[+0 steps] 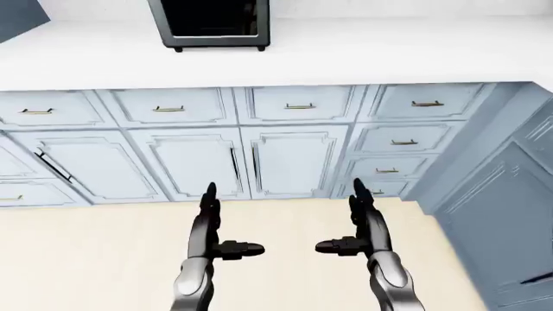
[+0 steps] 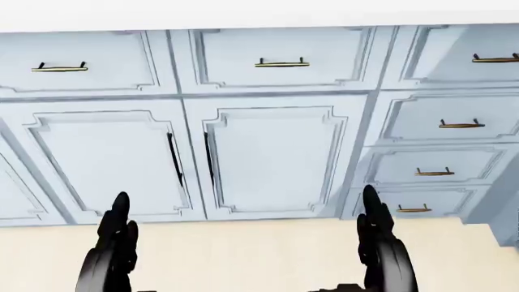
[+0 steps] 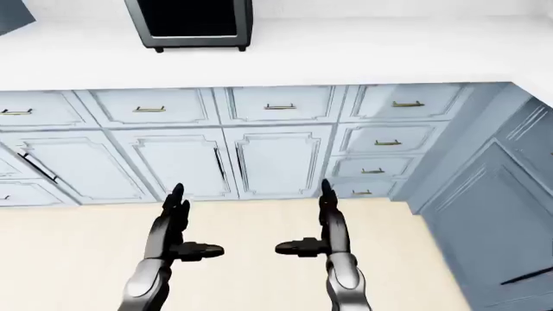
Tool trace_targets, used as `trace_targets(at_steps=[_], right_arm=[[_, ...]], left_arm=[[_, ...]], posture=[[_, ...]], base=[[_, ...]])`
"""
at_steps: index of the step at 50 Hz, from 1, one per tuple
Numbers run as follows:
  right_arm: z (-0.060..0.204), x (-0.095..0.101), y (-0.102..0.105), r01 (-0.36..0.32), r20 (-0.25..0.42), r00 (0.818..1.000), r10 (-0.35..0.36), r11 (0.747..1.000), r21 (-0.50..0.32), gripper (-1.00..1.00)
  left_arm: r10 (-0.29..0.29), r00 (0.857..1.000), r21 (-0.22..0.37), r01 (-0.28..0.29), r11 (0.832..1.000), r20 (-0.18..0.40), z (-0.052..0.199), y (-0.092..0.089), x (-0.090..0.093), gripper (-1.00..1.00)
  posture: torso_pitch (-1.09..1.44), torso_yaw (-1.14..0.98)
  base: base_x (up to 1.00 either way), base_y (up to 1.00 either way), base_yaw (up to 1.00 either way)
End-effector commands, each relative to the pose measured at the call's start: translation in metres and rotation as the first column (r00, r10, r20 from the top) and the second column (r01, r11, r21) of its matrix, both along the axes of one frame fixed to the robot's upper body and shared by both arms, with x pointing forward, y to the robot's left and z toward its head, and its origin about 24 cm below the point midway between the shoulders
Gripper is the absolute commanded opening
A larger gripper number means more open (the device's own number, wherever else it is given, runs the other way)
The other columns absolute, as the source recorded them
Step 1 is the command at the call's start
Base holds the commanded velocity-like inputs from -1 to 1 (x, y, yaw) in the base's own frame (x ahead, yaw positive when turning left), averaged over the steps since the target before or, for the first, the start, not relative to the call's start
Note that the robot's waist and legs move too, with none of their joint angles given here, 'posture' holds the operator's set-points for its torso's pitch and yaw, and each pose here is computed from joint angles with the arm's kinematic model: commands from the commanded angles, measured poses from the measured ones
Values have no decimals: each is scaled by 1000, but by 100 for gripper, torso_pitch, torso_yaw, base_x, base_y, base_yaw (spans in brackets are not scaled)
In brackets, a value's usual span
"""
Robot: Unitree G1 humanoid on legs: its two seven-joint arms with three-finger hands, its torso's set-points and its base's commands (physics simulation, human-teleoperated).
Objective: Open the toaster oven door.
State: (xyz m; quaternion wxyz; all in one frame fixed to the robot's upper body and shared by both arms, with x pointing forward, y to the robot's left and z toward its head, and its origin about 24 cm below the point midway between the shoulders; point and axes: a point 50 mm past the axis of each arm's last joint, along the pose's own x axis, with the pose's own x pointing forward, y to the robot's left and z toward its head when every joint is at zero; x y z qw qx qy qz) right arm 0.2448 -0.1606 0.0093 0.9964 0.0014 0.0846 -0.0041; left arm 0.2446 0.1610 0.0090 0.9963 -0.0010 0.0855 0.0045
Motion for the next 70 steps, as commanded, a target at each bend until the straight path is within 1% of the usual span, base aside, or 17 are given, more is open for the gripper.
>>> trace_targets(at_steps=[1,14,19,20,26,29,31,34,35,36,38,40,42,45,49,56,70], right_arm=[[28,10,2,10,149,989,-2,999,-53,100],[37,11,-1,38,196,980,-16,994,-107,100],[85,39,9,51,361,931,58,957,-284,100],[94,55,7,98,369,927,70,904,-417,100],[155,98,-5,214,468,883,37,856,-471,100],[234,104,8,277,588,800,121,794,-541,100],[283,118,6,324,659,746,97,812,-486,100],[311,116,-4,362,689,722,61,816,-451,100],[327,108,-10,360,712,700,47,838,-409,100],[335,104,-15,349,689,724,35,843,-409,100],[357,96,-24,336,672,741,0,865,-371,100],[374,84,-24,257,674,737,-44,941,-219,100],[368,80,-17,185,630,776,-37,968,-172,100],[371,63,-5,53,595,804,8,995,-84,100],[376,53,-2,81,625,780,15,989,-125,100],[375,53,8,115,636,770,59,967,-229,100],[378,52,12,88,658,748,83,971,-223,100]], left_arm=[[-5,984,11,3,1000,180,34,-3,8,100],[1,974,10,-3,1000,227,48,-3,8,100],[3,911,30,-17,999,412,98,-15,57,100],[6,881,51,-34,998,472,114,-16,70,100],[74,843,-17,-76,997,533,169,-12,111,100],[93,819,-40,-85,996,567,199,-12,115,100],[118,791,-98,-73,992,601,244,-15,113,100],[83,773,-136,4,991,629,302,-29,111,100],[53,755,-75,-6,997,654,315,-31,109,100],[36,805,-81,16,997,593,315,-31,115,100],[68,819,-124,4,992,569,325,-20,103,100],[48,844,-165,48,985,534,341,-20,77,100],[40,872,-207,71,976,489,343,-19,64,100],[93,866,-241,32,970,491,352,-6,45,100],[121,881,-270,8,963,457,340,-6,52,100],[146,847,-287,8,958,511,347,1,42,100],[148,838,-262,-7,965,525,345,-2,46,100]], posture=[[0,0],[0,0],[0,0],[0,0],[0,0],[0,0],[0,0],[0,0],[0,0],[0,0],[0,0],[0,0],[0,0],[0,0],[0,0],[0,0],[0,0]], base=[[0,0,0],[0,0,0],[0,0,0],[0,0,0],[0,0,0],[0,0,0],[0,0,0],[0,0,0],[0,0,0],[0,0,0],[0,0,0],[0,0,0],[0,0,0],[0,0,0],[0,0,0],[0,22,0],[0,75,0]])
